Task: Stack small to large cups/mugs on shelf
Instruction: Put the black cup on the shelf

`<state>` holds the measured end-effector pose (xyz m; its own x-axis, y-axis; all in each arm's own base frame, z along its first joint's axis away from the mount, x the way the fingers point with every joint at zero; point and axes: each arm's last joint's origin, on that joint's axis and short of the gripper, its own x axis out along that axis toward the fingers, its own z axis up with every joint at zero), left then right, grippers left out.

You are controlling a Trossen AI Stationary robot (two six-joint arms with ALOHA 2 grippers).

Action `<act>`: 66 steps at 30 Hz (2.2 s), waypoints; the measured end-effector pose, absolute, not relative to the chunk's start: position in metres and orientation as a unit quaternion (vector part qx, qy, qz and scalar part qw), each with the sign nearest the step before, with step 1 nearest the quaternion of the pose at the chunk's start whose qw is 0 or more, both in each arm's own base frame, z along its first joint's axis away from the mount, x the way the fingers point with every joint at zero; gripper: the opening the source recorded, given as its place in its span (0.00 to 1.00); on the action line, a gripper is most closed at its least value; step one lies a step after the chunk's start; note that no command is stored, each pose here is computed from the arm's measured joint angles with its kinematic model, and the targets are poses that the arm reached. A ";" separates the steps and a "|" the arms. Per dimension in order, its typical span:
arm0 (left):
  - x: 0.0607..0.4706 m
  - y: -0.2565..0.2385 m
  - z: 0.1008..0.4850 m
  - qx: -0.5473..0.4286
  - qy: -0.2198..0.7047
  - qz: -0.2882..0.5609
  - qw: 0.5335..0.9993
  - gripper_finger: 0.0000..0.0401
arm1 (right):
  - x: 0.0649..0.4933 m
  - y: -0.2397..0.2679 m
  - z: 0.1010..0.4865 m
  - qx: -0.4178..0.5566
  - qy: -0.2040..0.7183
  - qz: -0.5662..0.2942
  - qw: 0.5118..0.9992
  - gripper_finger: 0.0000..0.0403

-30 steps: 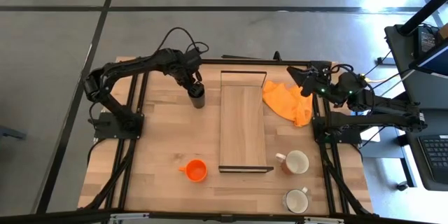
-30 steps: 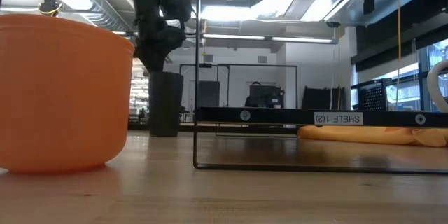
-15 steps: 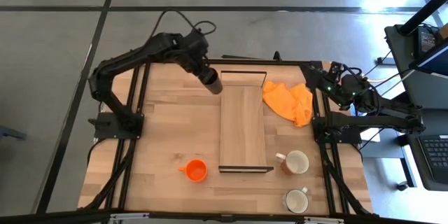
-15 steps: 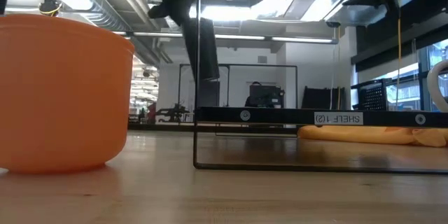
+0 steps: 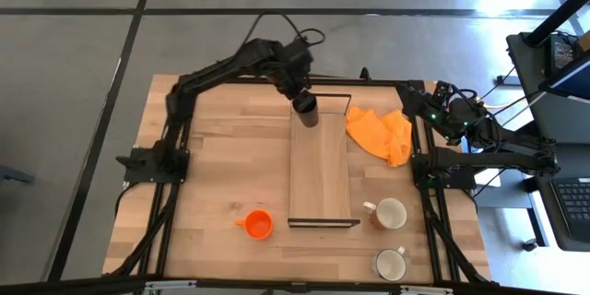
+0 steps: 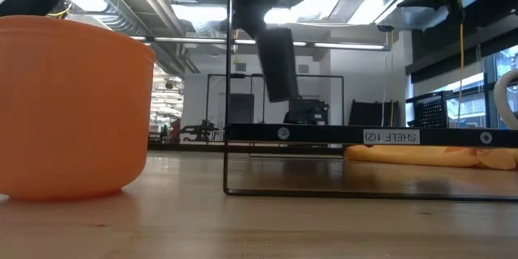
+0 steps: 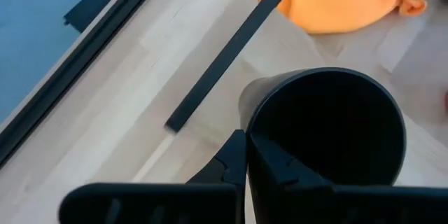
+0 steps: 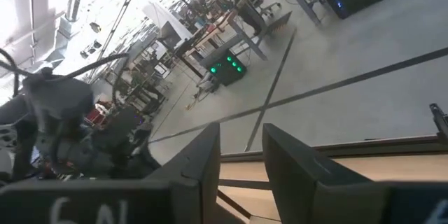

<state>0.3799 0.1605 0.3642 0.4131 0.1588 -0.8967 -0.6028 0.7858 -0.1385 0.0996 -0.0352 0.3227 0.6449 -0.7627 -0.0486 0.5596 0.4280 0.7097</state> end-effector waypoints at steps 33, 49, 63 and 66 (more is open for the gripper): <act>0.422 0.192 0.303 -0.227 0.504 0.210 0.807 0.00 | 0.101 -0.034 0.321 0.364 -0.125 -0.376 0.843 0.27; 0.426 0.187 0.308 -0.201 0.495 0.233 0.813 0.00 | 0.102 -0.033 0.321 0.370 -0.110 -0.347 0.855 0.27; 0.426 0.187 0.309 -0.207 0.490 0.245 0.811 0.07 | 0.102 -0.033 0.320 0.367 -0.106 -0.350 0.855 0.27; 0.426 0.187 0.309 -0.208 0.489 0.245 0.811 0.09 | 0.102 -0.033 0.320 0.367 -0.105 -0.351 0.855 0.27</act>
